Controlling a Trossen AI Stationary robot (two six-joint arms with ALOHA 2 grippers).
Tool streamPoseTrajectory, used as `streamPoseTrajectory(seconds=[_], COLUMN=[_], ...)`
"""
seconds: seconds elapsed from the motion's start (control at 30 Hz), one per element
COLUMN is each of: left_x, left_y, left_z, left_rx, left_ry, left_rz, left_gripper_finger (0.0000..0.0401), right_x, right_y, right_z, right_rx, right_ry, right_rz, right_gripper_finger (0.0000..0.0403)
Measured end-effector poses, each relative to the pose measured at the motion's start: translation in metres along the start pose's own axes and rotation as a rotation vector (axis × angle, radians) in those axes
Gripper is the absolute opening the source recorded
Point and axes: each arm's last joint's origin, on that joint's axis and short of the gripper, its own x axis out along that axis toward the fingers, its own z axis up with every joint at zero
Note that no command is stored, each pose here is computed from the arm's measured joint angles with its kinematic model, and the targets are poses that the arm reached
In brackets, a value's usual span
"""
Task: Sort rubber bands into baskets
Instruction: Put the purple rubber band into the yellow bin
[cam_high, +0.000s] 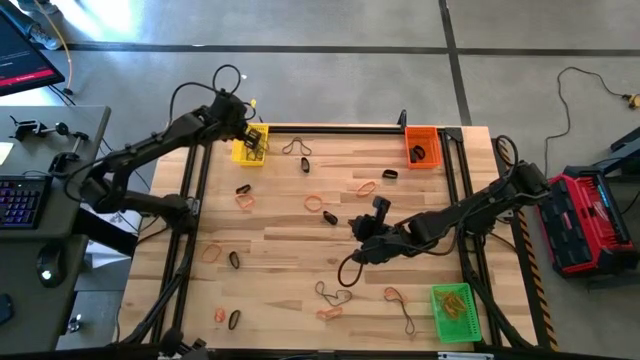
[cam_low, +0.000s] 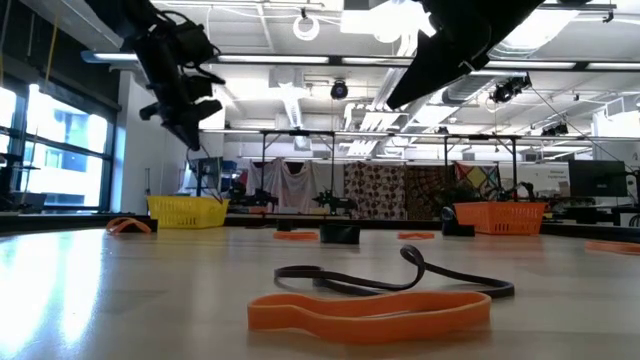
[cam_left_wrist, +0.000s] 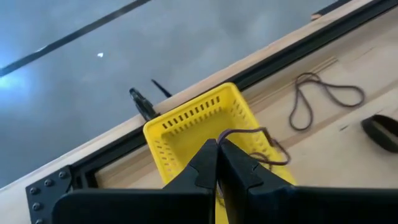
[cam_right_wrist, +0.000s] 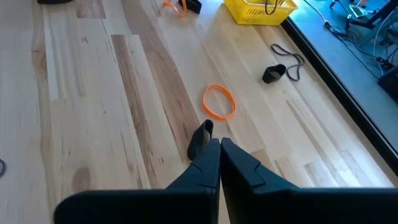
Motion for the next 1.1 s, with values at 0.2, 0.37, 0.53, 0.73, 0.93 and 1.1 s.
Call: streamPoseTrajectory(seconds=[0.2, 0.37, 0.53, 0.73, 0.93, 1.1], left_x=[0.015, 0.020, 0.019, 0.019, 0.009, 0.007], left_y=[0.006, 0.015, 0.018, 0.018, 0.021, 0.021], left_z=[-0.001, -0.001, -0.001, 0.000, 0.003, 0.004], left_rx=[-0.005, -0.024, -0.033, -0.018, -0.031, -0.034], left_ry=[0.052, 0.063, 0.055, 0.048, -0.003, -0.014], left_rz=[0.034, 0.074, 0.083, 0.086, 0.122, 0.112], left_gripper_finger=[0.0000, 0.0000, 0.0000, 0.0000, 0.0000, 0.0000], right_x=[0.000, 0.000, 0.000, 0.000, 0.000, 0.000], right_y=[0.000, 0.000, 0.000, 0.000, 0.000, 0.000], right_z=[0.000, 0.000, 0.000, 0.000, 0.000, 0.000], right_rx=[-0.001, 0.000, -0.001, -0.001, -0.001, -0.001], right_ry=[0.000, 0.000, 0.000, 0.001, 0.001, 0.001], right_rz=[0.000, 0.000, 0.000, 0.000, 0.000, 0.000], right_gripper_finger=[0.0000, 0.0000, 0.0000, 0.0000, 0.0000, 0.0000])
